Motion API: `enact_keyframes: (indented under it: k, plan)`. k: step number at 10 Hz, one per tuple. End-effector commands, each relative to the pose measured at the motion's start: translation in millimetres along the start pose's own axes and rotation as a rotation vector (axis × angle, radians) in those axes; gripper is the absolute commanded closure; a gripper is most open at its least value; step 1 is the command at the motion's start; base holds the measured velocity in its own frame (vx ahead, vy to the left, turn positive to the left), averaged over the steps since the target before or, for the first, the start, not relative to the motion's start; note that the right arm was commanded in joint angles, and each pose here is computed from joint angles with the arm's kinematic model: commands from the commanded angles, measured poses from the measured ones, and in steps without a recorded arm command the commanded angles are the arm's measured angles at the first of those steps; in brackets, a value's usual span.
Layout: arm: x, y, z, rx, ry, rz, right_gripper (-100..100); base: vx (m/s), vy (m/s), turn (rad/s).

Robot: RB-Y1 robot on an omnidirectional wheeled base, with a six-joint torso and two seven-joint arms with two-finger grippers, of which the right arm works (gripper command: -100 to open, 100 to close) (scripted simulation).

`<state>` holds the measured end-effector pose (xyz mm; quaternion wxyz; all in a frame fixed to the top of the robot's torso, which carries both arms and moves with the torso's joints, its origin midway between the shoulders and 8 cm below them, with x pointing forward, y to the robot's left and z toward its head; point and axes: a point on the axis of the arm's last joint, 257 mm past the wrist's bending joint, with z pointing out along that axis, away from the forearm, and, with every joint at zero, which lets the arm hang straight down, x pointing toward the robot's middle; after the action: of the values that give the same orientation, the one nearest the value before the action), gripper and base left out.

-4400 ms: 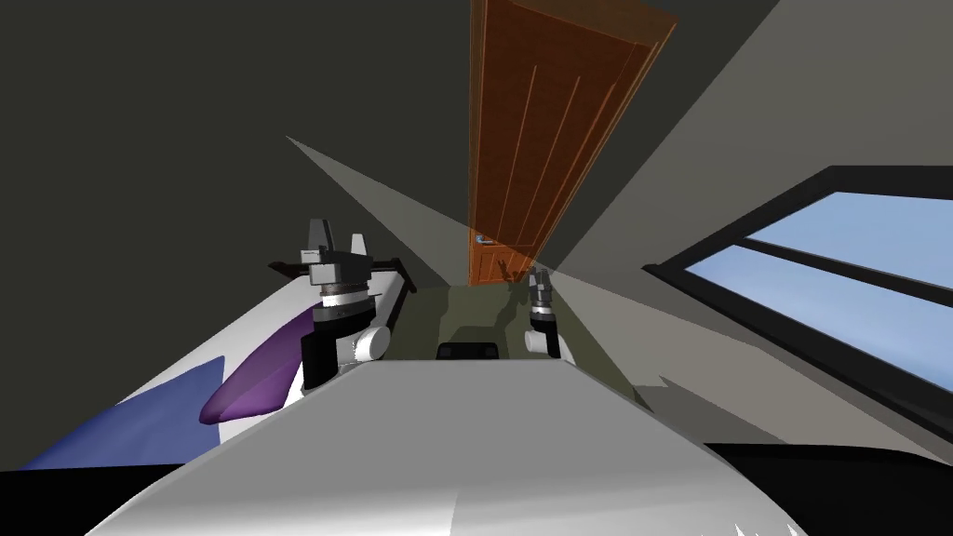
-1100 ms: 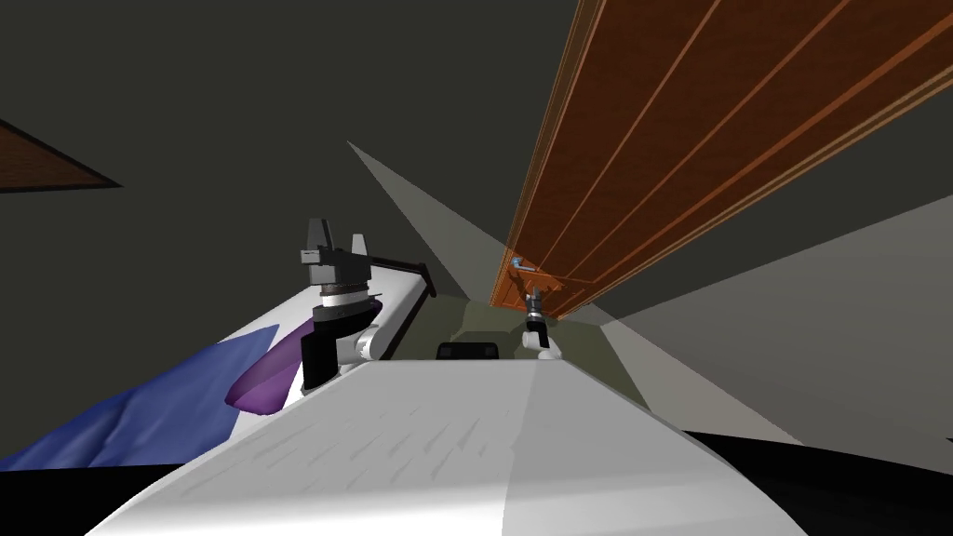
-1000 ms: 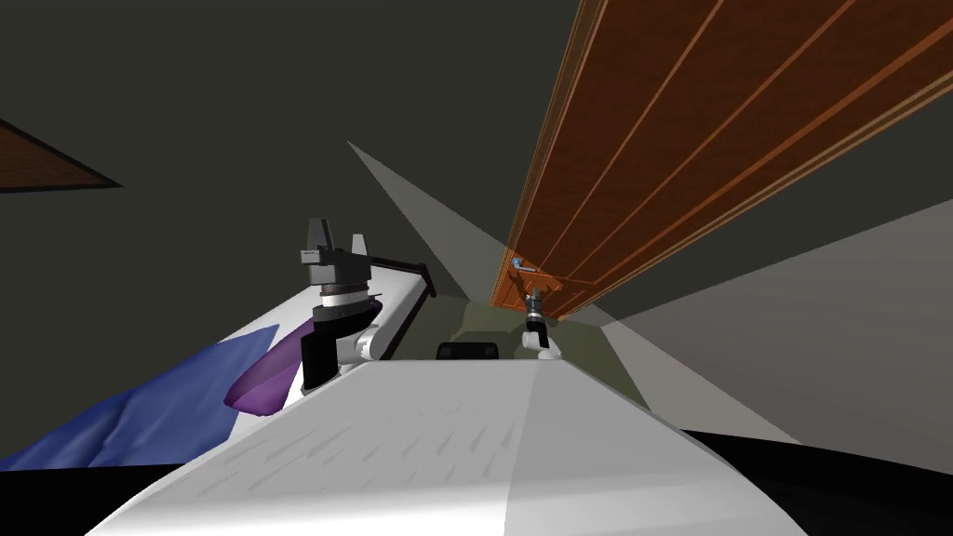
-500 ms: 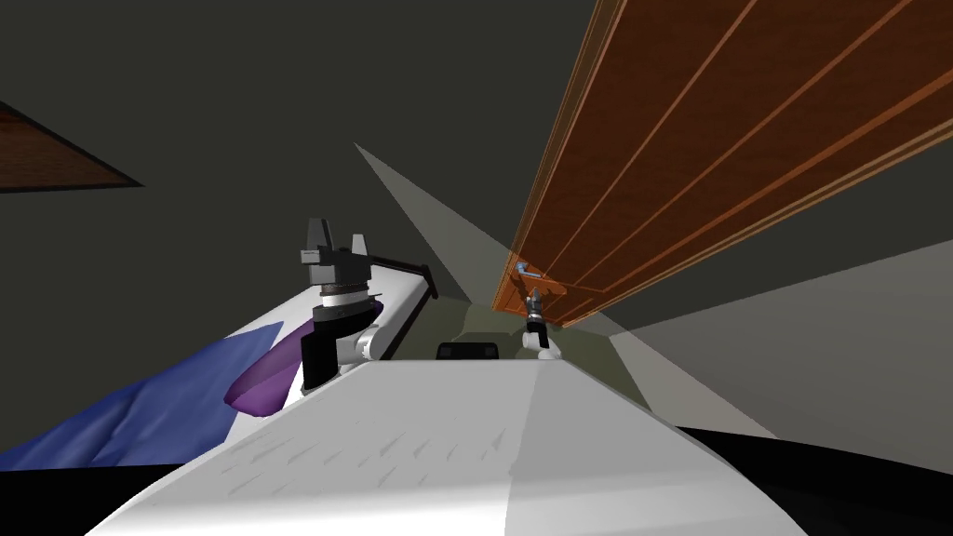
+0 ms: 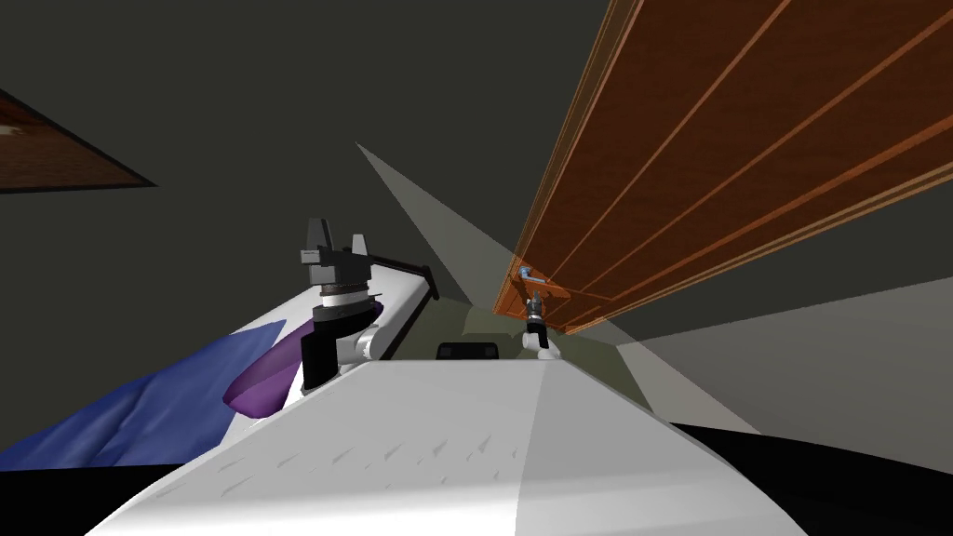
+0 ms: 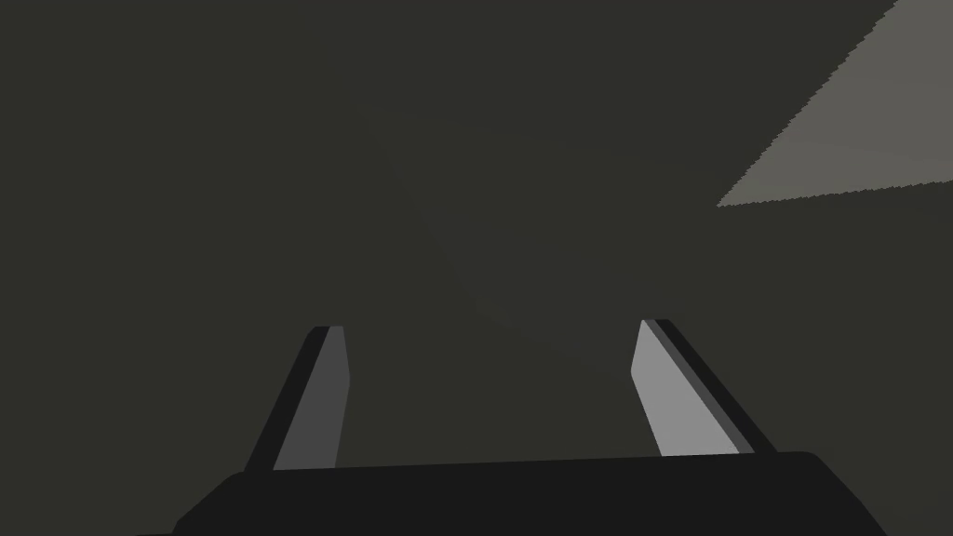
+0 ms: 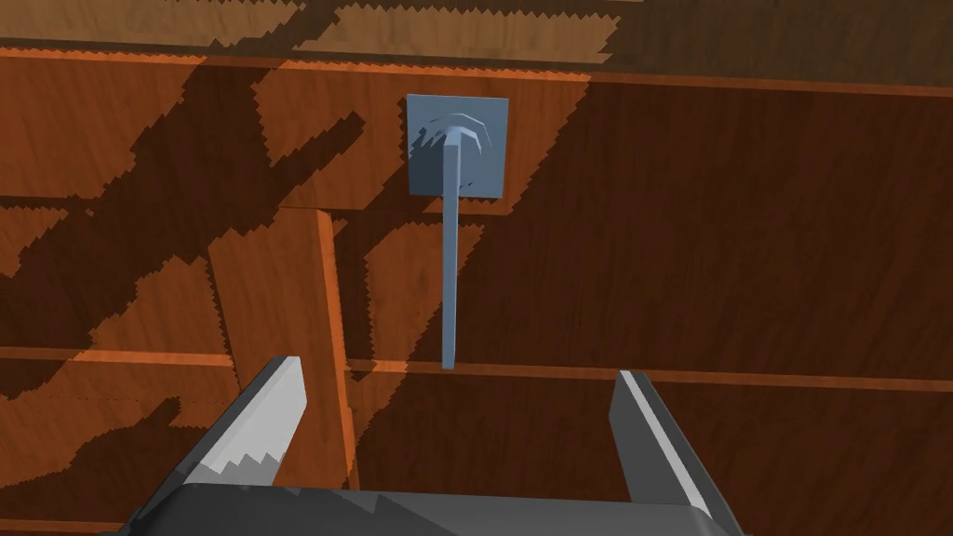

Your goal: Pull the door open

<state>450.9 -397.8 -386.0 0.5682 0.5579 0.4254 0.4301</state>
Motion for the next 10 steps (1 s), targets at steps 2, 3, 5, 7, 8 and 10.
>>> enact_keyframes:
  k: [2, 3, 5, 7, 8, 10]
  plan:
    - [-1.9, -3.8, -0.6, 0.008, -0.005, 0.001, -100, 0.057, -0.019, 0.044]
    - [-14.2, -5.0, -3.4, 0.010, -0.019, 0.001, -100, 0.116, -0.010, 0.098]
    - [-26.3, -5.7, -6.3, 0.011, -0.032, 0.001, -100, 0.185, -0.017, 0.079]
    - [-35.5, -6.1, -8.6, 0.011, -0.042, 0.001, -100, 0.170, -0.020, 0.058]
    - [-35.5, -6.1, -8.6, 0.011, -0.042, 0.001, -100, 0.049, -0.015, -0.001]
    - [-57.9, -6.6, -14.5, 0.012, -0.067, 0.001, -100, 0.154, -0.043, 0.125]
